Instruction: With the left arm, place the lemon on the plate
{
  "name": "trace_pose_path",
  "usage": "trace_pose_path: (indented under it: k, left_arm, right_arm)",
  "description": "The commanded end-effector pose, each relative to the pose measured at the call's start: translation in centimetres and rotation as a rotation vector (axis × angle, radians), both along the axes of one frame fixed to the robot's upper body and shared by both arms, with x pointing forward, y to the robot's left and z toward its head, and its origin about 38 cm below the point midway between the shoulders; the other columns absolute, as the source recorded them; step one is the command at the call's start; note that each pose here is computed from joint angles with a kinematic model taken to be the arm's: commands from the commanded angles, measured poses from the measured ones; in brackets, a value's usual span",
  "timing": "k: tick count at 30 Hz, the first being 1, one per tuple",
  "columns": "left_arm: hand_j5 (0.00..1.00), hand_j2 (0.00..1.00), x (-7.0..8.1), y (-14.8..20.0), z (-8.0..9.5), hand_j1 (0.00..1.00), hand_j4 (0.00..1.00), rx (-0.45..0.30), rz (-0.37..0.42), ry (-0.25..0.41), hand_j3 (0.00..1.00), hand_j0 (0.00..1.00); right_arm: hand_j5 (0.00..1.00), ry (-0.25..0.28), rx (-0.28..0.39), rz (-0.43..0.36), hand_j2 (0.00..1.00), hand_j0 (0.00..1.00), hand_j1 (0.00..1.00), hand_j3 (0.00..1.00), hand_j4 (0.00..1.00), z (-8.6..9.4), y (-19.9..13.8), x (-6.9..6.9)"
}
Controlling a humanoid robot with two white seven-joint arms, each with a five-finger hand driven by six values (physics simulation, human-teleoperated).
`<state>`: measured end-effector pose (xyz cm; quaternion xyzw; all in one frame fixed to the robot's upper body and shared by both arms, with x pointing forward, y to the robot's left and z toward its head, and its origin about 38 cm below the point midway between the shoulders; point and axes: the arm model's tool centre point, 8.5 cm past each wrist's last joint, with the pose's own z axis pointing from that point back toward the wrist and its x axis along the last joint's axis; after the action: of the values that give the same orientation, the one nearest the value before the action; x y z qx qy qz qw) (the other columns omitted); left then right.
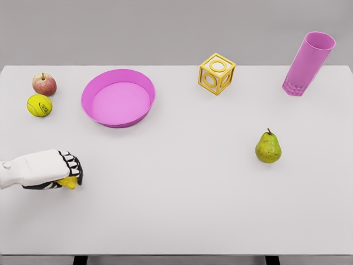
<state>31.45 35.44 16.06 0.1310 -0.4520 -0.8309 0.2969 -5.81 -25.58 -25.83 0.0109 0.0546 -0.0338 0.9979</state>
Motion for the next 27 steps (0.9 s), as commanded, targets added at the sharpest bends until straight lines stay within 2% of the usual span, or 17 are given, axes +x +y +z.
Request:
trace_pose_path:
  k: [1,7,16,24,27]
  left_arm:
    - [0.49,0.49,0.1,0.1,0.3,0.49,0.49,-0.007,0.005,-0.004,0.49,0.49]
    - [0.49,0.49,1.3,0.2,2.2,0.49,0.49,-0.017,0.011,-0.061,0.49,0.49]
    - [0.49,0.49,3.4,-0.8,4.7,0.49,0.49,-0.1,0.038,-0.179,0.49,0.49]
    - [0.47,0.47,4.6,-1.5,5.7,0.47,0.47,-0.138,0.039,-0.222,0.47,0.47]
    - [0.47,0.47,5.0,-1.6,5.3,0.47,0.47,-0.161,0.053,-0.22,0.47,0.47]
  right_arm:
    - [1.0,0.0,0.0,0.0,1.0,1.0,1.0,1.0,1.0,0.0,0.0,0.0]
    - [1.0,0.0,0.0,0.0,1.0,1.0,1.0,1.0,1.0,0.0,0.0,0.0]
    - [1.0,0.0,0.0,0.0,1.0,1.0,1.0,1.0,1.0,0.0,0.0,0.0]
    - [1.0,0.0,0.0,0.0,1.0,1.0,1.0,1.0,1.0,0.0,0.0,0.0]
    - [1.0,0.0,0.0,0.0,1.0,1.0,1.0,1.0,1.0,0.0,0.0,0.0]
